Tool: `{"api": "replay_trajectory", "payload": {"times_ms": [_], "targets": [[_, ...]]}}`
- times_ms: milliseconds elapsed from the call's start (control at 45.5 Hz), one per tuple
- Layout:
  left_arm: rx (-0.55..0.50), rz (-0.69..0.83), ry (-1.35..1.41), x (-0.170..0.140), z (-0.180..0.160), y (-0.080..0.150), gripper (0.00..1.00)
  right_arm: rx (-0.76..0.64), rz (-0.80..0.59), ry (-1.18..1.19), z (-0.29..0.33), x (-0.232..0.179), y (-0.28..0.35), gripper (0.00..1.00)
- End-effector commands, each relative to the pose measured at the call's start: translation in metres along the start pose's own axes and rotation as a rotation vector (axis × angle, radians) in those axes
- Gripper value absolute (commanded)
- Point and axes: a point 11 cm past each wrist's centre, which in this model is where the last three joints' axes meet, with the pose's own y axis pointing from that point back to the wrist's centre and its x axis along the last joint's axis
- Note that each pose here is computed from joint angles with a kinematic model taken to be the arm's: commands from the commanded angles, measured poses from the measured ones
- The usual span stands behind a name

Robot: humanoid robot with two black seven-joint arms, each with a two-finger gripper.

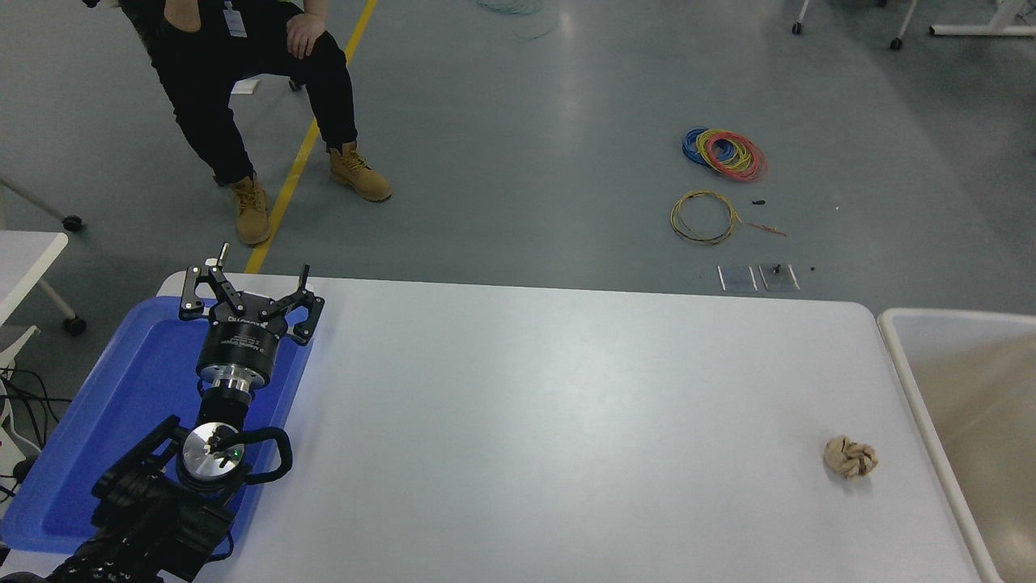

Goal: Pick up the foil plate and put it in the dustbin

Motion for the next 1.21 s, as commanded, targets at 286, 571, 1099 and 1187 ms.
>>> {"api": "replay_trajectory", "payload": {"times_ms": [286, 571, 1099, 1187], "targets": [[-0.001, -0.001, 0.0, 0.0, 0.0, 0.0, 1.0, 0.229, -0.104, 0.15, -0.138, 0.079, 0.048, 1.0], [0.0, 0.0, 0.001, 0.0, 0.0, 0.0, 1.0, 0.327, -0.245, 0.314, -0.203, 0.073, 0.094, 1.0], [-0.001, 0.0, -0.001, 0.0, 0.0, 0.0, 1.0, 0.436, -0.587, 0.406, -0.237, 0.009, 0.164, 1.0], [-0.001, -0.001, 0.0, 0.0, 0.0, 0.0, 1.0, 0.431, -0.635, 0.389, -0.233, 0.005, 0.172, 1.0]]}}
